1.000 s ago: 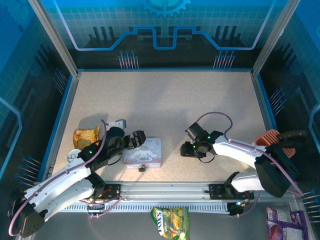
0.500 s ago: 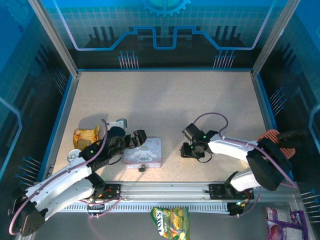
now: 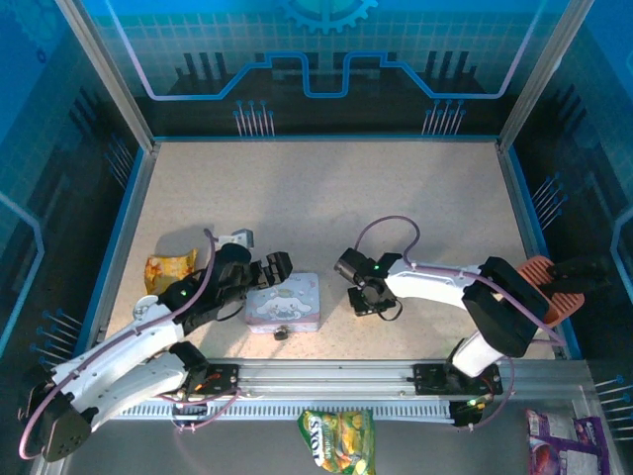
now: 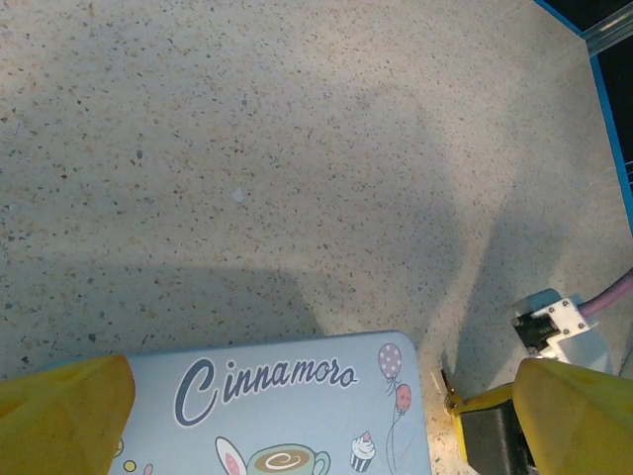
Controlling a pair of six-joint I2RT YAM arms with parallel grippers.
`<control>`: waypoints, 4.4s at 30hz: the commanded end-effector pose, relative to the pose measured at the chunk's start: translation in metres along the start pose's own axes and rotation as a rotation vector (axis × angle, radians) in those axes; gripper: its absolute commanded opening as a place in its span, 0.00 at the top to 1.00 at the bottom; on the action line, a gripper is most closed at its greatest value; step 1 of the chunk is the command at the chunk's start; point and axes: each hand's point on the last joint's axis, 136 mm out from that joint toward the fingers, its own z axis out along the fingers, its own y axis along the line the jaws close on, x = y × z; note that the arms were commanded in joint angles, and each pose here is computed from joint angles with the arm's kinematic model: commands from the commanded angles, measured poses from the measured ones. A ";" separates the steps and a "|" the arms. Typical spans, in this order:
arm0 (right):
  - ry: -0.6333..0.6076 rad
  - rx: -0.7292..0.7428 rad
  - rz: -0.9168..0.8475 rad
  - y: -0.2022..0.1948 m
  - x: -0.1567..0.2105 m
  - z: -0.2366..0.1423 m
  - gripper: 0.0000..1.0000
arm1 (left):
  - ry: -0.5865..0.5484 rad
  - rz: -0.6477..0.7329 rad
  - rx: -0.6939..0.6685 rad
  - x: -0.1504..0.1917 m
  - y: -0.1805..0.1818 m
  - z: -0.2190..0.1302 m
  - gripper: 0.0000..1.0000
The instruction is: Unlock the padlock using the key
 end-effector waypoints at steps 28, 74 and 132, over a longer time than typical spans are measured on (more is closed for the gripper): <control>-0.687 -0.513 0.099 0.042 -0.061 -0.149 1.00 | 0.081 -0.001 0.348 -0.014 -0.102 -0.017 0.14; -0.723 -0.781 -0.007 0.093 -0.060 -0.192 1.00 | 0.140 0.039 0.408 0.000 -0.145 0.001 0.81; -1.423 -0.144 -0.706 0.117 -0.067 -0.199 0.62 | 0.117 -0.392 0.072 0.002 -0.106 -0.015 1.00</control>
